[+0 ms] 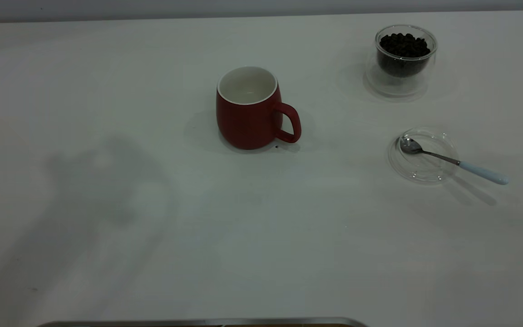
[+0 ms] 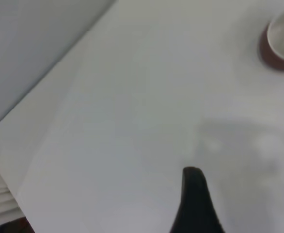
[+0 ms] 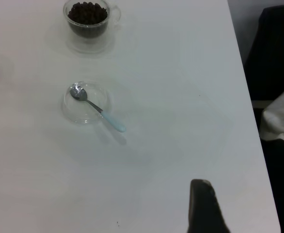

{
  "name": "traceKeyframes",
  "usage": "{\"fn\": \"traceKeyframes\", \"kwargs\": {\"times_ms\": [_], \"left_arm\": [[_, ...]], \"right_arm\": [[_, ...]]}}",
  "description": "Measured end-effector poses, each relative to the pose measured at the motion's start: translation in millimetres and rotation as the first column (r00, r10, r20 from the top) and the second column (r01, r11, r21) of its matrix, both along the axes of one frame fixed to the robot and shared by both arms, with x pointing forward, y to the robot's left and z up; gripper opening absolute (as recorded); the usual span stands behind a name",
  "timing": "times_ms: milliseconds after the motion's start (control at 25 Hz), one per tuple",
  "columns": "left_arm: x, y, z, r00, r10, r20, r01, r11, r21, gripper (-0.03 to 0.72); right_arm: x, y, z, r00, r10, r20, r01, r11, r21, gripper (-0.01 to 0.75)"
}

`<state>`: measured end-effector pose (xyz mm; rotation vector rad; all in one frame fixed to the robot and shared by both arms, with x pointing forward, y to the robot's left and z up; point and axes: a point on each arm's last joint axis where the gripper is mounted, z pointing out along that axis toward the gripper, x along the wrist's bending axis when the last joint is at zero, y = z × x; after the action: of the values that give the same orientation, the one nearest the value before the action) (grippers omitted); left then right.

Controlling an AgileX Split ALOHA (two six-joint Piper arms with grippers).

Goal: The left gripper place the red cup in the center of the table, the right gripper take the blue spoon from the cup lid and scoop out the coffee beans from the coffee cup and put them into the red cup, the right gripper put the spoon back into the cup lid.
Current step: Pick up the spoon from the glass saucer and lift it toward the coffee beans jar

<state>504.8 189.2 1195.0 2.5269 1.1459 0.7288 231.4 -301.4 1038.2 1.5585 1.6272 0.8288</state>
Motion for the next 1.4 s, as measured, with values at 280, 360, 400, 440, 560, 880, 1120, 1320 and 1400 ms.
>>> {"fn": "traceKeyframes", "kwargs": {"times_ms": [280, 360, 400, 440, 560, 880, 1120, 1320, 1400], "left_arm": [[-62, 31, 2, 0.991, 0.129, 0.016, -0.127, 0.987, -0.102, 0.588], [-86, 44, -4, 0.988, 0.157, 0.015, -0.154, 0.980, -0.123, 0.588], [-96, 49, -11, 0.986, 0.167, 0.005, -0.165, 0.978, -0.124, 0.588], [-109, 55, -15, 0.984, 0.176, 0.009, -0.173, 0.976, -0.134, 0.588], [-142, 72, -39, 0.977, 0.213, -0.009, -0.212, 0.965, -0.154, 0.588], [-215, 108, -88, 0.952, 0.303, 0.033, -0.283, 0.920, -0.272, 0.588], [-244, 122, -127, 0.896, 0.442, 0.032, -0.407, 0.850, -0.334, 0.588], [-257, 124, -142, 0.806, 0.591, 0.031, -0.537, 0.753, -0.380, 0.588], [-261, 122, -148, 0.787, 0.616, 0.026, -0.559, 0.731, -0.392, 0.588]], "right_arm": [[0, 0, 0, 1.000, 0.000, 0.000, 0.000, 1.000, 0.000, 0.477], [0, 0, 0, 1.000, 0.000, 0.000, 0.000, 1.000, 0.000, 0.477], [0, 0, 0, 1.000, 0.000, 0.000, 0.000, 1.000, 0.000, 0.477], [0, 0, 0, 1.000, 0.000, 0.000, 0.000, 1.000, 0.000, 0.477], [0, 0, 0, 1.000, 0.000, 0.000, 0.000, 1.000, 0.000, 0.477], [0, 0, 0, 1.000, 0.000, 0.000, 0.000, 1.000, 0.000, 0.477], [0, 0, 0, 1.000, 0.000, 0.000, 0.000, 1.000, 0.000, 0.477], [0, 0, 0, 1.000, 0.000, 0.000, 0.000, 1.000, 0.000, 0.477], [0, 0, 0, 1.000, 0.000, 0.000, 0.000, 1.000, 0.000, 0.477]]}}
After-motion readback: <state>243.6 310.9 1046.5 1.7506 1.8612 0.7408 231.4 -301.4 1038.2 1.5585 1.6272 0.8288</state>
